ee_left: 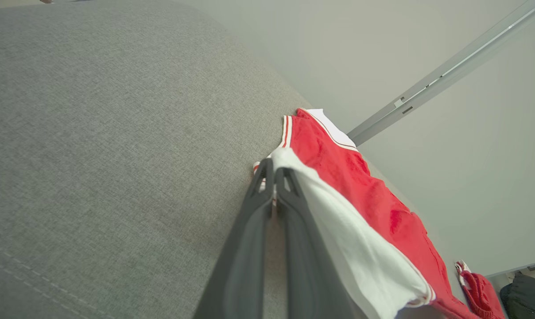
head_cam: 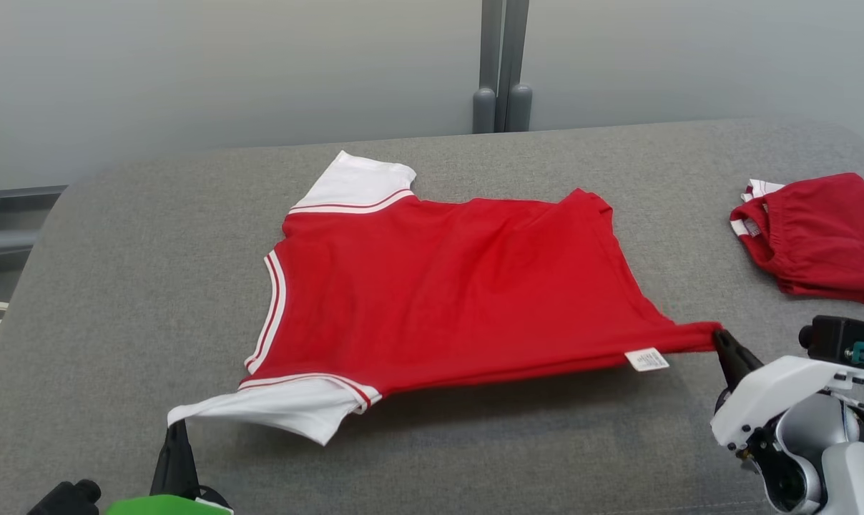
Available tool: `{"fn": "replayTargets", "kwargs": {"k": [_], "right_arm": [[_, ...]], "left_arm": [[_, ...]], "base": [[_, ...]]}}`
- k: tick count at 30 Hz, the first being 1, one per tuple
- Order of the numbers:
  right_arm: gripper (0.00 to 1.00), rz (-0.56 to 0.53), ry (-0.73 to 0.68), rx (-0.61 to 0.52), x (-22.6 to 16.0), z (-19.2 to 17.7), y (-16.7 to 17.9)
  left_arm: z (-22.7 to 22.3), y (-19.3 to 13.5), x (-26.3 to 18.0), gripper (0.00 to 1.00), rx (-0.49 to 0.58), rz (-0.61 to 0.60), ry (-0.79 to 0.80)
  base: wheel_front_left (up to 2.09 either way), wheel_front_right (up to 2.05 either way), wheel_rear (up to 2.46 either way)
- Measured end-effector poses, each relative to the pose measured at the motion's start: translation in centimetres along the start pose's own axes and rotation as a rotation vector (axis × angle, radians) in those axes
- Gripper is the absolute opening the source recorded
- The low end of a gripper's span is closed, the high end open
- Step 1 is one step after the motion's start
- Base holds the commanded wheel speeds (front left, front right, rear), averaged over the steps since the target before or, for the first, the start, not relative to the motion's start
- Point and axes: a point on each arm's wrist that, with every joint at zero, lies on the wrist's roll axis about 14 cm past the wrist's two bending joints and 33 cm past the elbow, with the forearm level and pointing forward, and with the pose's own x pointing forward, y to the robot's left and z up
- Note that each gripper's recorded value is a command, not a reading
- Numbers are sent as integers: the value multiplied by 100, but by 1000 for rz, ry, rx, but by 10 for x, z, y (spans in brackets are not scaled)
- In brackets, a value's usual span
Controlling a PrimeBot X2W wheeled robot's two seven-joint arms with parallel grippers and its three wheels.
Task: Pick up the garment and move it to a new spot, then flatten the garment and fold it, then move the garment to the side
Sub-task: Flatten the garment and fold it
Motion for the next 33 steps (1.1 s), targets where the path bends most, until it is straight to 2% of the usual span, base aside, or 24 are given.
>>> {"fn": "replayTargets", "kwargs": {"k": [7, 17, 23, 30, 33], "right_arm": [[0, 79, -128, -30, 16, 43, 31], [0, 172, -262, -152, 61, 122, 81], [0, 212, -272, -214, 91, 144, 105], [0, 227, -344, -236, 121, 183, 121], [0, 219, -329, -244, 139, 183, 120]], "left_arm": [[19, -25, 21, 0, 3, -76, -31], [79, -109, 86, 0, 110, -282, -139], [100, -140, 128, 0, 194, -331, -169], [124, -180, 173, 0, 254, -398, -220], [124, -190, 192, 0, 267, -413, -217]], "base": [[0, 0, 0], [0, 0, 0], [0, 0, 0], [0, 0, 0], [0, 0, 0]]}}
